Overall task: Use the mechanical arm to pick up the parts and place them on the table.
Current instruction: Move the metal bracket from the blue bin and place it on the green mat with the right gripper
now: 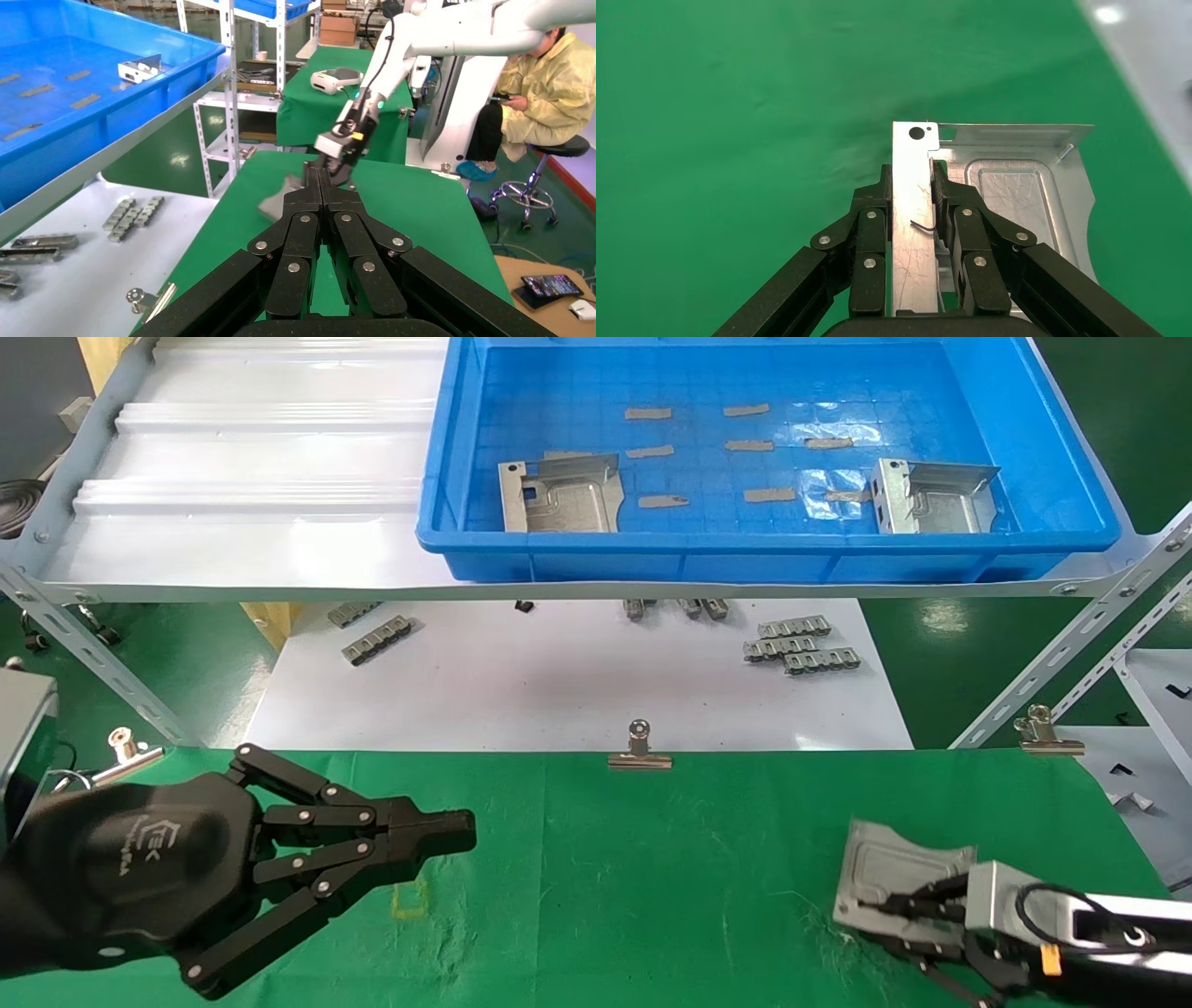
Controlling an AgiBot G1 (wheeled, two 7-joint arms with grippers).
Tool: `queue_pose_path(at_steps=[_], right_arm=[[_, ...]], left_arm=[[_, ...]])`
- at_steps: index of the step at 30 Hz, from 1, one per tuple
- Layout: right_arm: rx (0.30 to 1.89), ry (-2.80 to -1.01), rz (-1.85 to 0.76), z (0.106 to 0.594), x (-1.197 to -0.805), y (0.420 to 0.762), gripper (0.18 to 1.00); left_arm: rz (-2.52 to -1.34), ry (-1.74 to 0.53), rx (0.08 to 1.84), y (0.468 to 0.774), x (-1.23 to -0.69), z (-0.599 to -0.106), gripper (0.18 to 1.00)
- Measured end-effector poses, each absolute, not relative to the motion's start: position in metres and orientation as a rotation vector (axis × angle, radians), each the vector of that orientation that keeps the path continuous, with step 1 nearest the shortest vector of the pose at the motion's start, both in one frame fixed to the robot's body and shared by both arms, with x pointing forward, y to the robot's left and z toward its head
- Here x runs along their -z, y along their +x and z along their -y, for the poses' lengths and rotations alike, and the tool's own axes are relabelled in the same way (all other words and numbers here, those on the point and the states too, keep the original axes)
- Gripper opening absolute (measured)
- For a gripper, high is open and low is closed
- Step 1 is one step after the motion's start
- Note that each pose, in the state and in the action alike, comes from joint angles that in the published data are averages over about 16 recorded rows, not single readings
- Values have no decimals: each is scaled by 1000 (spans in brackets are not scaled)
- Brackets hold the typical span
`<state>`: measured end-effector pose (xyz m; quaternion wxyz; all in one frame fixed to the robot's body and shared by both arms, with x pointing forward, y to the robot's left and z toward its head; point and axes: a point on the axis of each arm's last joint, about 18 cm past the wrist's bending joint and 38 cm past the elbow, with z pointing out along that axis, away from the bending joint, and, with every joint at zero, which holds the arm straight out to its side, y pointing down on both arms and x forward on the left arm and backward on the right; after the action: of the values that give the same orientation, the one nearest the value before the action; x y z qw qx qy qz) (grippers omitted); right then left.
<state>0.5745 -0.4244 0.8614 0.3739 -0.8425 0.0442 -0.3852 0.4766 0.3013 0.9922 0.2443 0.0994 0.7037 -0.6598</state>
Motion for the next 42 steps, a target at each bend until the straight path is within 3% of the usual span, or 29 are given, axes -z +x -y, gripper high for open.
queue_pose_path(at_steps=[21, 32, 42], right_arm=[[988, -2020, -288, 443, -837, 597, 289], [940, -1896, -431, 441, -827, 593, 289], [979, -1924, -388, 431, -828, 581, 289]], left_arm=[[-1922, 272, 1802, 477, -992, -301, 190], [-1922, 272, 1802, 477, -992, -301, 190], [-1922, 272, 1802, 477, -992, -301, 190]])
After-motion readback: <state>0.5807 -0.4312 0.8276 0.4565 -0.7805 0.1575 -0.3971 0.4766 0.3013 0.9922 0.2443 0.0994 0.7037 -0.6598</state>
